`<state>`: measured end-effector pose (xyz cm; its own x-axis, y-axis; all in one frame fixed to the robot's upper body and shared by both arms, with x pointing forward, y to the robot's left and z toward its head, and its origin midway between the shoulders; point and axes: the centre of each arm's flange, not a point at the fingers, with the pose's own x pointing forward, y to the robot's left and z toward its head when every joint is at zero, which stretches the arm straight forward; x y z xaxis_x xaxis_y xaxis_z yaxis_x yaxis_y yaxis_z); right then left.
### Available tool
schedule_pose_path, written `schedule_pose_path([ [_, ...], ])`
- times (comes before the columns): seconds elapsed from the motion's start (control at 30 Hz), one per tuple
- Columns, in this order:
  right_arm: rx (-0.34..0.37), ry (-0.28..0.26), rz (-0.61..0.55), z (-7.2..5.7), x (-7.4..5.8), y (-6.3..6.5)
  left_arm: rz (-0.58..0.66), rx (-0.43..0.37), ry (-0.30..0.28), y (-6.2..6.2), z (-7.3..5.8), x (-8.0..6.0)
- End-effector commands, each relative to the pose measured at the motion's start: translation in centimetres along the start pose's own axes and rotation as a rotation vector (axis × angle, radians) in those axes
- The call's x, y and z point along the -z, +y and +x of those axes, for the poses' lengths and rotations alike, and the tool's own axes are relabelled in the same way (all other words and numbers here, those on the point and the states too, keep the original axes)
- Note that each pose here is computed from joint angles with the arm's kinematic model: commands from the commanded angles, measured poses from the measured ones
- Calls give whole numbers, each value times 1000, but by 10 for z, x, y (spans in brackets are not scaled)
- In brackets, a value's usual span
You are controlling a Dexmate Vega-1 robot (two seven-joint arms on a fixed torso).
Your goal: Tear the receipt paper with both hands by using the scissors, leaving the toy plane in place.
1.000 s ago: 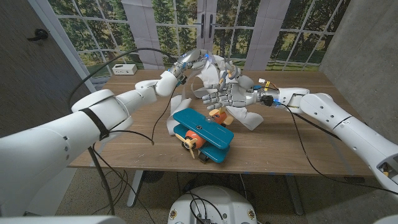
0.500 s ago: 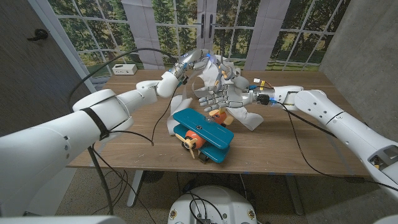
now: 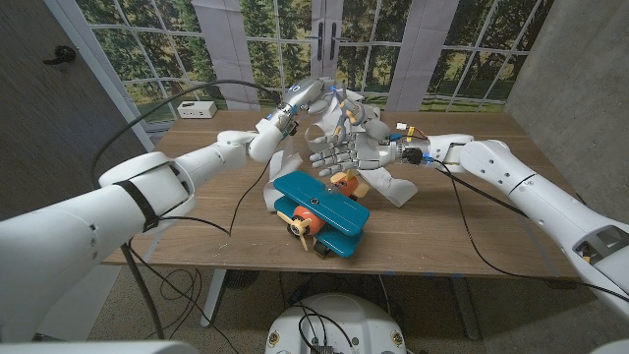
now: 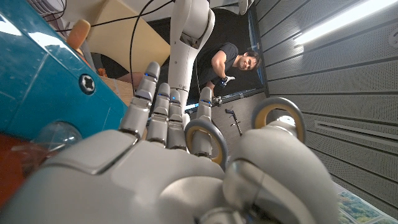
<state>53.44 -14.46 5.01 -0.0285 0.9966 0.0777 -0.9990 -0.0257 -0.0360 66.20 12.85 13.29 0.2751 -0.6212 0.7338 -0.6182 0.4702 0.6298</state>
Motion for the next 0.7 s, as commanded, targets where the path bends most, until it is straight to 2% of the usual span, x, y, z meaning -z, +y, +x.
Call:
schedule_pose_path([
  [0.03, -18, 14, -4, 9, -1, 4, 39, -42, -56, -3, -5, -10],
  [0.27, -6, 15, 19, 10, 3, 3, 39, -68, -70, -4, -9, -13],
  [0.47, -3, 15, 19, 11, 4, 5, 116, -177, -83, -8, -19, -20],
  [0.7, 7, 1, 24, 11, 5, 6, 133, -198, -82, -11, -26, -23],
])
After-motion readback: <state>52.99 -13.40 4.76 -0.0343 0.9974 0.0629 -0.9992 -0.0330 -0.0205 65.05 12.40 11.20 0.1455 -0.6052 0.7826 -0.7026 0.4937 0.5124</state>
